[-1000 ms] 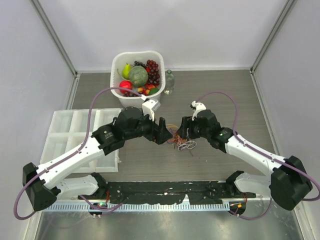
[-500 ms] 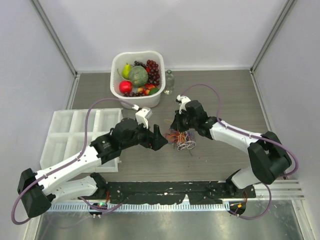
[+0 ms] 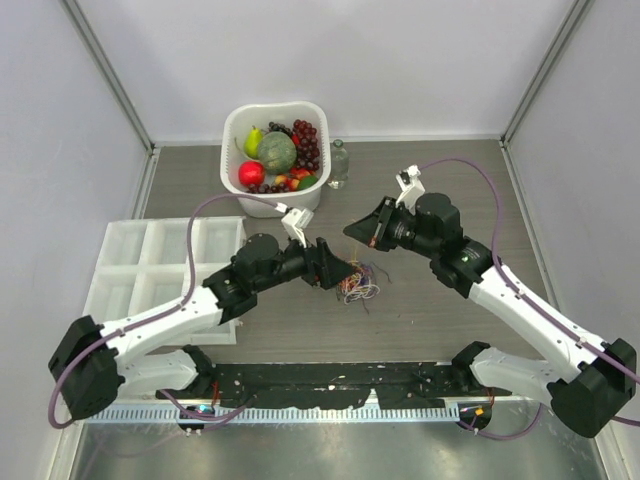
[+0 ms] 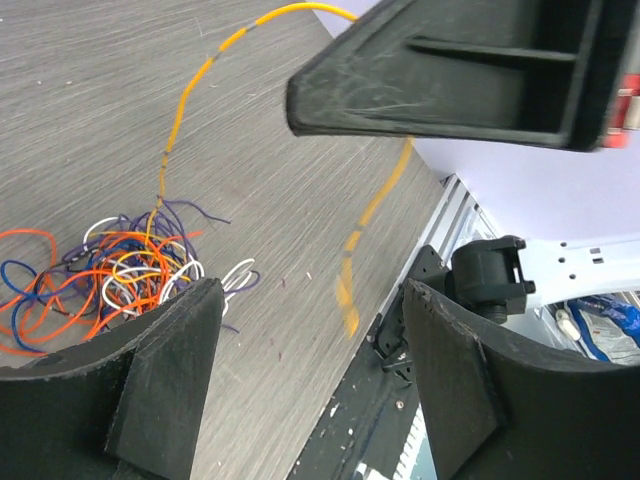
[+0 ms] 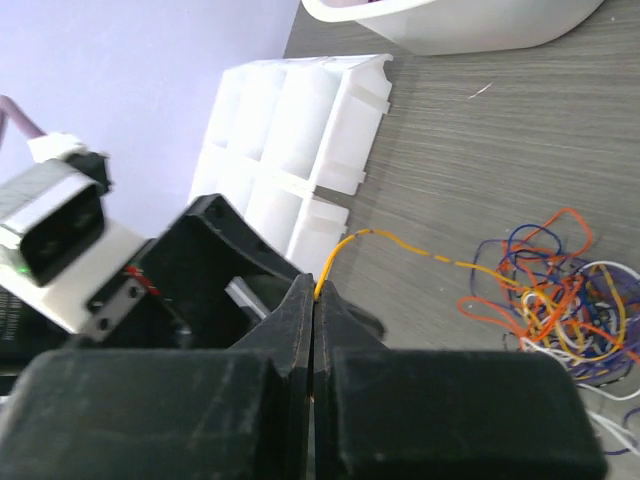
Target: Untangle the cables
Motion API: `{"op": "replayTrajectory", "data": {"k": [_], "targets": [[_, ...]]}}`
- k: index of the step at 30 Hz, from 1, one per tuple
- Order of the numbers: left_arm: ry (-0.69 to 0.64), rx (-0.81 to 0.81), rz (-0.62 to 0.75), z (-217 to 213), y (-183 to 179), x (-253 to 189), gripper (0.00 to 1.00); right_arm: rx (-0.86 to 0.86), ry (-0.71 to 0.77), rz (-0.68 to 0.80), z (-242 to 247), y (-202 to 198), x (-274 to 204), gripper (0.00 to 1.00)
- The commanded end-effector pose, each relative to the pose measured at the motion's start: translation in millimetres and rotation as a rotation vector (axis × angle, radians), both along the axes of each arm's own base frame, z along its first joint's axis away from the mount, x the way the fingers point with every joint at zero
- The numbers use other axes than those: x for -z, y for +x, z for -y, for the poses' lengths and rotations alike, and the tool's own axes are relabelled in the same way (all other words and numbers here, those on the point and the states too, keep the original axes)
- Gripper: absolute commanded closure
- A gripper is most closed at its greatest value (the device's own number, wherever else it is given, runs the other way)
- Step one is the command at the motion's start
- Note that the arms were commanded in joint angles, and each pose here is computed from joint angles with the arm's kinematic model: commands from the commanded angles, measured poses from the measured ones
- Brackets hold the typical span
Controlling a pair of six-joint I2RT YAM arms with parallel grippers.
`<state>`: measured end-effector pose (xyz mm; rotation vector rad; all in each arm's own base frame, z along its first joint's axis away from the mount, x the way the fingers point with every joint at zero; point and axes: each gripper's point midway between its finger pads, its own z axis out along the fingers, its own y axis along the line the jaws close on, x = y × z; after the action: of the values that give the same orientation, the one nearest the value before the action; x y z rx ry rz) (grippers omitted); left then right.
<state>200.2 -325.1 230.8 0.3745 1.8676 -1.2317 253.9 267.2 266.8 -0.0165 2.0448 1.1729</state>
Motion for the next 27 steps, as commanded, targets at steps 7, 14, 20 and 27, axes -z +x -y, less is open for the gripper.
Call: {"op": "replayTrajectory", "data": {"k": [7,14,20,27], "targets": [[-0.123,0.029,0.14,32,22,-48,0.37,0.07,0.228,-0.068,0,-5,-51,0.99],[-0.124,0.171,0.145,51,8,-60,0.91,0.067,0.236,-0.042,4,-10,-57,0.99],[-0.097,0.174,0.172,38,-1,-82,1.0,0.207,-0.109,0.087,58,-5,-49,0.41],[-0.08,0.089,0.141,15,-2,-146,1.0,0.364,-0.367,0.255,118,-2,-2,0.23]]}}
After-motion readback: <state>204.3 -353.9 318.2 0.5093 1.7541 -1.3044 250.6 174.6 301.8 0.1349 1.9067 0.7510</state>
